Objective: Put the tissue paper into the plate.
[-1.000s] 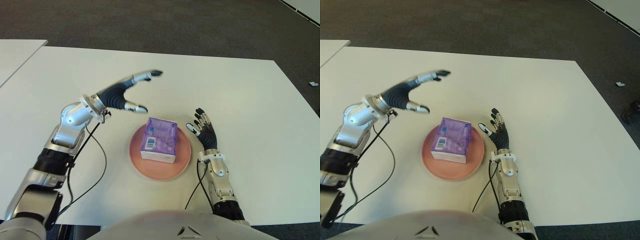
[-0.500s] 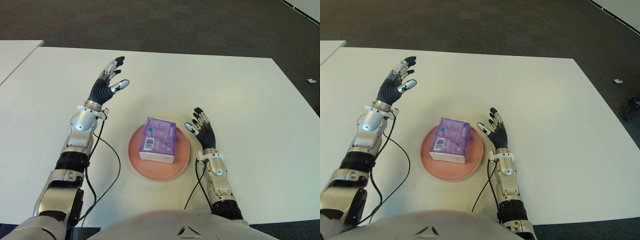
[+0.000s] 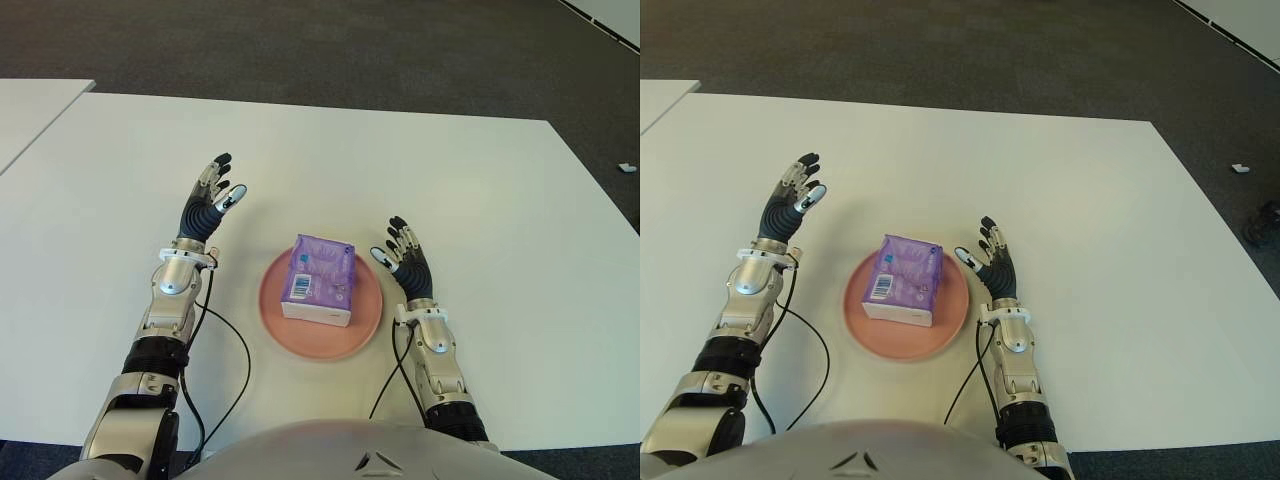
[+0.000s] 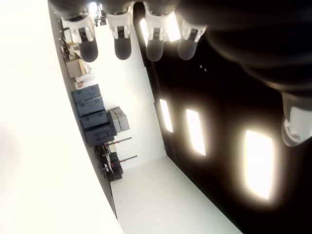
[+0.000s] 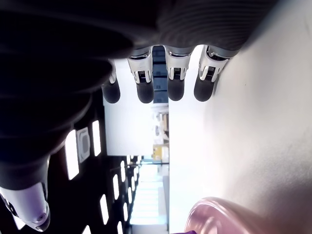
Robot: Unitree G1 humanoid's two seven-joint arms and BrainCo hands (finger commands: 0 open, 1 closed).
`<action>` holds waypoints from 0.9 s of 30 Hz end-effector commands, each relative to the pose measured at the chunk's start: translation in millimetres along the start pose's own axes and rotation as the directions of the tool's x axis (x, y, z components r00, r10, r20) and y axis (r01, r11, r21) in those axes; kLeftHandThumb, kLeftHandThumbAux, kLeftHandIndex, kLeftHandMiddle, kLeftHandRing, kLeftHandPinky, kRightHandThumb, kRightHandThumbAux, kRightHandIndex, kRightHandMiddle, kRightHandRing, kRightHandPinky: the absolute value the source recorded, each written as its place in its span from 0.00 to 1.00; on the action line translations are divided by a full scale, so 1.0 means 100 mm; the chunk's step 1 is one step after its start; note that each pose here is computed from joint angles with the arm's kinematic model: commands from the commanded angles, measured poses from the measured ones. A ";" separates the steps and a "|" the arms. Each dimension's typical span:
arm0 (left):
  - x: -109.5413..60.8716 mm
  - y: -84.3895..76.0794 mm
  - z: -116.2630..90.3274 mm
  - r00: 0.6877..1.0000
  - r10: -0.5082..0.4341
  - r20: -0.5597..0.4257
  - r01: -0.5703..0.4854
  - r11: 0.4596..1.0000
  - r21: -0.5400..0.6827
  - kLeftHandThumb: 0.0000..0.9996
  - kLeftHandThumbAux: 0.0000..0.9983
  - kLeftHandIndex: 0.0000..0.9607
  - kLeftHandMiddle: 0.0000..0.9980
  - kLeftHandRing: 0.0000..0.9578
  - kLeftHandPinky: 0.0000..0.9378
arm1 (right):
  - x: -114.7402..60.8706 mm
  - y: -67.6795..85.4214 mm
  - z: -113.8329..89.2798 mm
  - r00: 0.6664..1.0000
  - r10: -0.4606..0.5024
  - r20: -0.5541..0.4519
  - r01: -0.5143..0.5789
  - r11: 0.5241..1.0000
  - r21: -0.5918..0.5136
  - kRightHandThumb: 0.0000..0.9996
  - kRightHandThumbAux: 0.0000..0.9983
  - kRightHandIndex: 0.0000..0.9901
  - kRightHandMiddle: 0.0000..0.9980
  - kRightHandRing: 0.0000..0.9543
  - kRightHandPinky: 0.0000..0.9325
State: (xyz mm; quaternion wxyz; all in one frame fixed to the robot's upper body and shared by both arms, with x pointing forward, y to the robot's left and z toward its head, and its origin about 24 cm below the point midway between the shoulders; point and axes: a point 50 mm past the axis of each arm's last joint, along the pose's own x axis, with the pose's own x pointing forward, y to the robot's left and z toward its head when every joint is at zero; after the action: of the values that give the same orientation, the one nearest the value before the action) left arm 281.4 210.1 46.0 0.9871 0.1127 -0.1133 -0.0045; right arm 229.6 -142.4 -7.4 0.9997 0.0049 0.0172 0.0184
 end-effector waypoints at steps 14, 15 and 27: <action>-0.42 -0.26 -0.22 0.998 0.021 -0.058 -0.017 0.998 0.067 0.00 0.48 0.00 0.00 0.00 0.00 | -0.19 -0.01 -0.34 0.980 0.000 -0.199 0.001 1.000 0.002 0.00 0.65 0.00 0.00 0.00 0.00; -0.43 -0.27 -0.22 0.998 0.021 -0.060 -0.017 0.997 0.072 0.00 0.48 0.00 0.00 0.00 0.00 | -0.19 -0.01 -0.34 0.980 0.000 -0.199 0.001 1.000 0.002 0.00 0.65 0.00 0.00 0.00 0.00; -0.62 -0.34 -0.33 0.989 0.023 -0.147 -0.015 0.998 0.055 0.00 0.50 0.00 0.00 0.00 0.00 | -0.18 -0.03 -0.34 0.981 -0.008 -0.195 0.009 1.000 0.002 0.00 0.66 0.00 0.00 0.00 0.00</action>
State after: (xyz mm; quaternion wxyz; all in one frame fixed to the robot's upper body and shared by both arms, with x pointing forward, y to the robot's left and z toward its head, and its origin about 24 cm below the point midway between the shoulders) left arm 234.3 186.2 -1.0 0.9880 0.1413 -0.0595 0.0171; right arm 230.4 -142.7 -7.5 0.9996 0.0039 0.0174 0.0210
